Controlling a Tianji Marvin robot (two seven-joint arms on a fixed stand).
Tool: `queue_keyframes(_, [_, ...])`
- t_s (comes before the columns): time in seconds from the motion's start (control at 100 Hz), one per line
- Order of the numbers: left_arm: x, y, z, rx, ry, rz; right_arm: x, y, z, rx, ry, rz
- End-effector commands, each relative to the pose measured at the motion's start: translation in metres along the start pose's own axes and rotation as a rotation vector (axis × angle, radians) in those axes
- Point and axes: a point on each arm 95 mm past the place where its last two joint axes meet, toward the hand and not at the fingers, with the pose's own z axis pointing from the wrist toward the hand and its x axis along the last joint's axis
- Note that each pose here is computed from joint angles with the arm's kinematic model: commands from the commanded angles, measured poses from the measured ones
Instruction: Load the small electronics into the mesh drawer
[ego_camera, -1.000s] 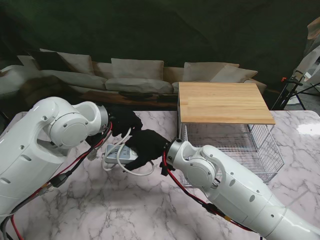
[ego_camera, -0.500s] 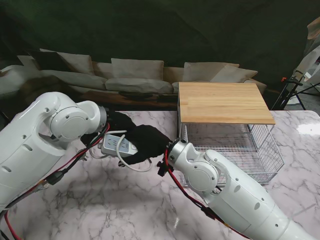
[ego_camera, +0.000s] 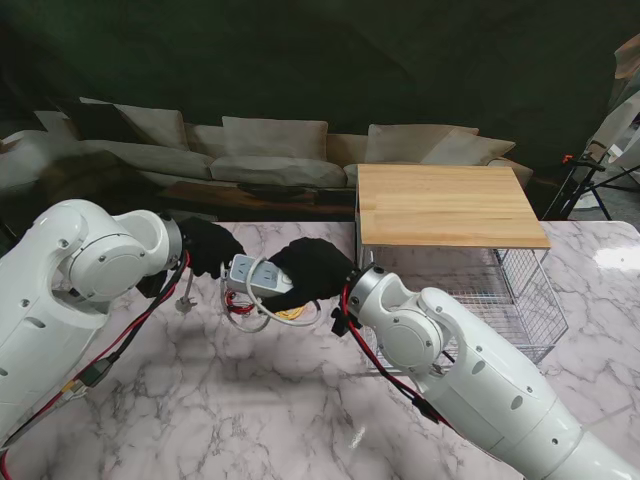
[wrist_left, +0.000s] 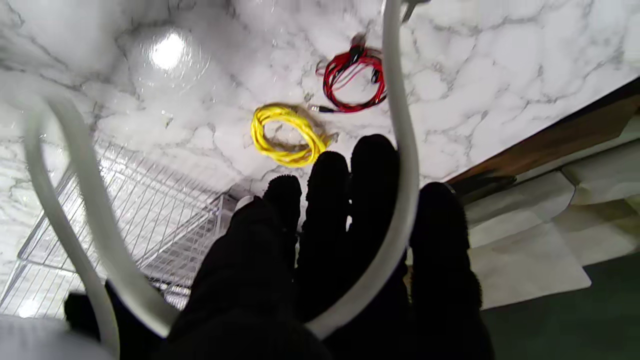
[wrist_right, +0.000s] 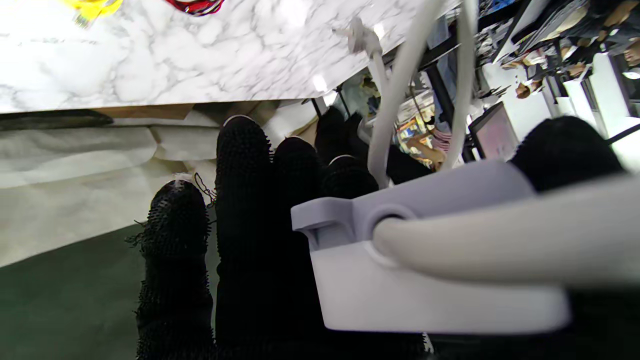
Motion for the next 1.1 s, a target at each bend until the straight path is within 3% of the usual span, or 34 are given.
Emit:
queue_keyframes(0.0, [-0.01,0.013,0.005,-0.058,-0.013,0.003,-0.004,0.01,0.0,-0.03,-0.016,-0.018])
queue_keyframes(0.36, [-0.021,0.047,0.031,-0.129,0.01,0.001,-0.014,0.018,0.002,-0.047,-0.055,-0.044])
queue_keyframes(0.76, [-0.017,0.052,0.039,-0.144,0.034,-0.057,-0.015,0.018,0.003,-0.051,-0.063,-0.047])
queue_keyframes(0.97, [-0.023,0.048,0.027,0.016,-0.033,-0.091,-0.018,0.021,0.002,-0.058,-0.073,-0.062])
queue_keyframes(1.09, [-0.022,0.043,0.021,0.069,-0.011,-0.088,-0.019,0.022,0.003,-0.058,-0.076,-0.065])
